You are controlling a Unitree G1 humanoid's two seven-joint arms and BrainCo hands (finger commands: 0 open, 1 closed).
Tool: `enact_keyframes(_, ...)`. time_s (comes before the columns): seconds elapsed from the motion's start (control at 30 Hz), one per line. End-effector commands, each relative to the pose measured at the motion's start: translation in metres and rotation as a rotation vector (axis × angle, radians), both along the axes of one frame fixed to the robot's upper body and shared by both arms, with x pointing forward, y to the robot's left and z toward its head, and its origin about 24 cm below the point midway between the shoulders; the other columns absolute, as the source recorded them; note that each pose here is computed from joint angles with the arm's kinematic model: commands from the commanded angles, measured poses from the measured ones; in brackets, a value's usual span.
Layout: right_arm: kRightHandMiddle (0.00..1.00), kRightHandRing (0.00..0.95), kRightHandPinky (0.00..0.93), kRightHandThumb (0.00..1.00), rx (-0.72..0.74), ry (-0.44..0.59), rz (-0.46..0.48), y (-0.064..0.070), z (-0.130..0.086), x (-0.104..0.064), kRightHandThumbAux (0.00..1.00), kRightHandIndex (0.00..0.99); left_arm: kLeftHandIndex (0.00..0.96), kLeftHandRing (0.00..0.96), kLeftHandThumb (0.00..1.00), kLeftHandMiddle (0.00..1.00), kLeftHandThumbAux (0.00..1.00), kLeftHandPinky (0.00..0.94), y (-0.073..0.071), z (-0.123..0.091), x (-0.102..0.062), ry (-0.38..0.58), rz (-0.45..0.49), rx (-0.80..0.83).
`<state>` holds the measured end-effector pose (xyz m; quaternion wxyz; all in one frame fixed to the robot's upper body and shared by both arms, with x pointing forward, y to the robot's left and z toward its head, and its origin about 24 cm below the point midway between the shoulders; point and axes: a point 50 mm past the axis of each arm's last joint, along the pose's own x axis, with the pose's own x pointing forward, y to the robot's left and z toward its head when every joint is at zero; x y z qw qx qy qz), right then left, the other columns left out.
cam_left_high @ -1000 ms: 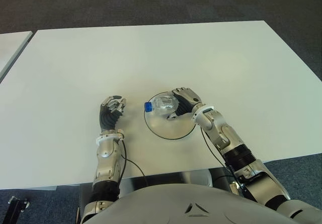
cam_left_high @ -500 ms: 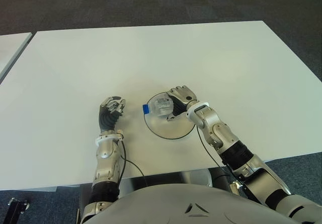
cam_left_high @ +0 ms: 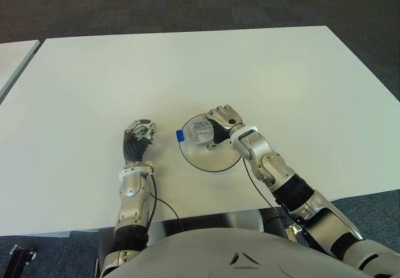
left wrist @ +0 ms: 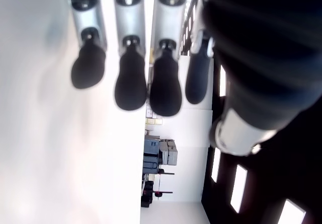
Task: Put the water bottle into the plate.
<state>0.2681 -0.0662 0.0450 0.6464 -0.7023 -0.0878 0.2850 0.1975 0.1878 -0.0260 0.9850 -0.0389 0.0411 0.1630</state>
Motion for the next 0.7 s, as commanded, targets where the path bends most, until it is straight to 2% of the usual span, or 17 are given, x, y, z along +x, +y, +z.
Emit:
enact_keyframes(0.03,0.120,0.215,0.326,0.548,0.015,0.039,0.057,-0.0042,-0.0031,-0.0041,0.489,0.022,0.435,0.721,0.706,0.723,0.717,0.728,-0.0002,-0.0078,-0.0044,0.047,0.001,-0.019)
enact_keyframes(0.13,0.039,0.070,0.106,0.545,0.040,0.033,0.101,-0.0063,-0.0020,-0.0047,0.400,0.007,0.435,0.726,0.707,0.727,0.718,0.737,-0.0003,-0.0076,-0.0045,0.045,0.003,-0.017)
enact_keyframes(0.17,0.031,0.056,0.085,0.544,0.056,0.031,0.117,-0.0072,-0.0018,-0.0049,0.390,0.005,0.435,0.727,0.707,0.728,0.718,0.738,-0.0003,-0.0075,-0.0045,0.047,0.003,-0.016)
enact_keyframes(0.23,0.012,0.022,0.034,0.545,0.084,0.029,0.138,-0.0095,-0.0020,-0.0050,0.309,0.002,0.435,0.724,0.706,0.725,0.718,0.728,-0.0003,-0.0075,-0.0046,0.049,0.002,-0.015)
enact_keyframes(0.43,0.001,0.002,0.003,0.557,0.150,0.031,0.171,-0.0117,-0.0026,-0.0048,0.201,0.000,0.435,0.723,0.706,0.725,0.718,0.725,0.0000,-0.0071,-0.0052,0.046,0.001,0.001)
enact_keyframes(0.7,0.000,0.000,0.000,0.560,0.213,0.055,0.182,-0.0139,-0.0032,-0.0043,0.143,0.000,0.434,0.717,0.705,0.723,0.718,0.714,0.0001,-0.0075,-0.0057,0.052,0.000,-0.014)
